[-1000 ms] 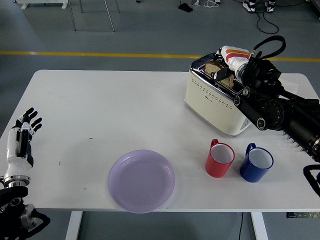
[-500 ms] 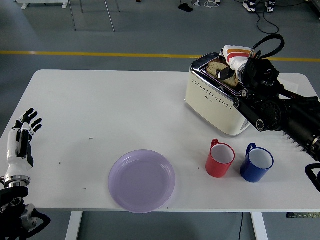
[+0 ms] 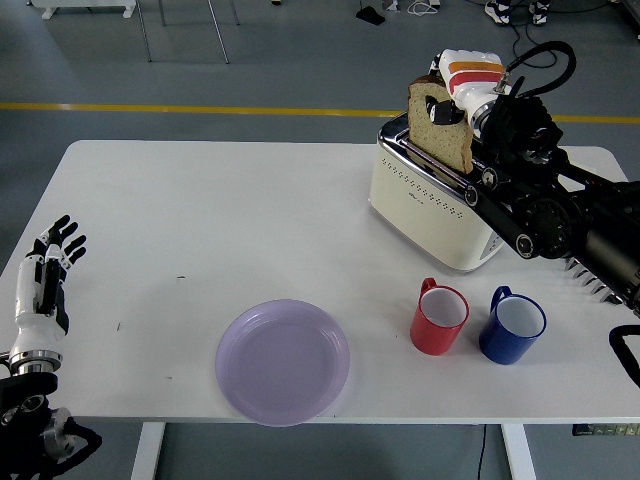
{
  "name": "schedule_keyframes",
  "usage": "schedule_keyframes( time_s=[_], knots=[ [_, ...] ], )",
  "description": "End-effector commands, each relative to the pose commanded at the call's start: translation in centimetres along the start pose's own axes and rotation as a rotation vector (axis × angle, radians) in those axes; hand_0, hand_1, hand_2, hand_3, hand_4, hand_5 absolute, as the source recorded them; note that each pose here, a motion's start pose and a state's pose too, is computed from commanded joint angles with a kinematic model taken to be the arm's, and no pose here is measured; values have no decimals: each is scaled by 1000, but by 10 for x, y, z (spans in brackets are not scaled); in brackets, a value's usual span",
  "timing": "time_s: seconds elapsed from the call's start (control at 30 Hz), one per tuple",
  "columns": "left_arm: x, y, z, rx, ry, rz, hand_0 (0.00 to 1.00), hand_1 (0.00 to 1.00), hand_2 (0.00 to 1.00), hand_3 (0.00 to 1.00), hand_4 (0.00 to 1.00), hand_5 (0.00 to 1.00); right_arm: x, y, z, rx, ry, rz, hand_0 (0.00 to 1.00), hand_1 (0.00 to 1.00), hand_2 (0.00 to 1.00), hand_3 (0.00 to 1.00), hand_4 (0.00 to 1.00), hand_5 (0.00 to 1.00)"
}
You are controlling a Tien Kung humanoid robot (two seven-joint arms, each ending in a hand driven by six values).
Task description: Push plate across desktop,pick up the break from the machine,place the break in the plate
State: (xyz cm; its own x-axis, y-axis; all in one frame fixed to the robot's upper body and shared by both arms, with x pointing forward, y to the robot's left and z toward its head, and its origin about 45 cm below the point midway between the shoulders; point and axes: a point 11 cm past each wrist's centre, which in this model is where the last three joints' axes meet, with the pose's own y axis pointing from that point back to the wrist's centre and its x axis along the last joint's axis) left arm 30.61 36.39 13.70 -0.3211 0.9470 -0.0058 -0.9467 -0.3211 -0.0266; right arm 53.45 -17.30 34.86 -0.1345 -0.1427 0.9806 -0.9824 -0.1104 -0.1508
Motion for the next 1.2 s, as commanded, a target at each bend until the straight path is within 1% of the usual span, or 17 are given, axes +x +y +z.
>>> schedule_keyframes(
  time_s=[0.03,0.07,0.1,0.17,0.27,0.3,0.37,0.43,0.47,0.6,0.7,0.73,0.83,0.93,1.03,1.1,1.2],
  knots=[
    [0,-1,1,-3,0,-2,777,796,860,841,460,861,14,-1,-3,18,2,42,82,209,285,359,382,62],
    [-1,-1,1,-4,-1,-4,777,796,860,841,460,861,22,-1,-6,34,13,69,82,209,285,359,382,62],
    [-1,-1,1,-4,-1,-4,777,796,858,840,458,854,27,-1,-9,46,27,85,57,190,278,352,380,69],
    [-2,-1,1,-3,-2,-10,777,796,858,840,458,854,49,1,-13,73,37,148,57,190,278,352,380,69],
    [-3,0,1,-2,-2,-12,777,796,858,840,458,854,69,7,-24,119,34,194,57,190,278,352,380,69],
    [-3,0,1,-2,-2,-14,777,793,859,839,456,846,74,10,-29,137,26,203,33,136,259,342,359,84],
    [-3,0,2,-4,-1,-15,777,793,859,839,456,846,80,16,-37,167,4,203,33,136,259,342,359,84],
    [-4,-1,2,-5,-1,-16,777,793,859,839,456,846,78,23,-45,197,-39,163,33,136,259,342,359,84],
    [-4,-1,2,-6,-1,-17,777,793,859,839,456,846,75,26,-47,211,-53,134,33,136,259,342,359,84],
    [-5,-1,4,-10,0,-19,776,791,858,836,459,847,58,44,-63,287,-148,-42,30,125,253,340,346,87],
    [-6,-2,5,-13,0,-22,774,790,857,835,462,846,35,59,-64,313,-189,-221,21,120,248,339,328,98],
    [-5,-2,5,-13,0,-21,774,790,857,835,462,846,30,61,-64,315,-208,-266,21,120,248,339,328,98],
    [-3,-1,4,-8,-3,-17,774,790,857,835,462,846,-2,79,-67,325,-240,-456,21,120,248,339,328,98],
    [-4,-1,4,-7,-1,-19,773,788,854,833,475,853,-22,93,-71,336,-297,-575,23,113,247,337,315,110],
    [-6,-6,9,-24,3,-25,773,788,854,833,475,853,-40,108,-72,337,-343,-692,23,113,247,337,315,110],
    [-6,-7,11,-28,4,-25,771,787,853,829,478,854,-48,114,-74,331,-387,-749,23,108,244,332,303,116],
    [-5,-7,11,-30,5,-23,771,787,853,829,478,854,-69,131,-82,323,-446,-865,23,108,244,332,303,116]
  ],
)
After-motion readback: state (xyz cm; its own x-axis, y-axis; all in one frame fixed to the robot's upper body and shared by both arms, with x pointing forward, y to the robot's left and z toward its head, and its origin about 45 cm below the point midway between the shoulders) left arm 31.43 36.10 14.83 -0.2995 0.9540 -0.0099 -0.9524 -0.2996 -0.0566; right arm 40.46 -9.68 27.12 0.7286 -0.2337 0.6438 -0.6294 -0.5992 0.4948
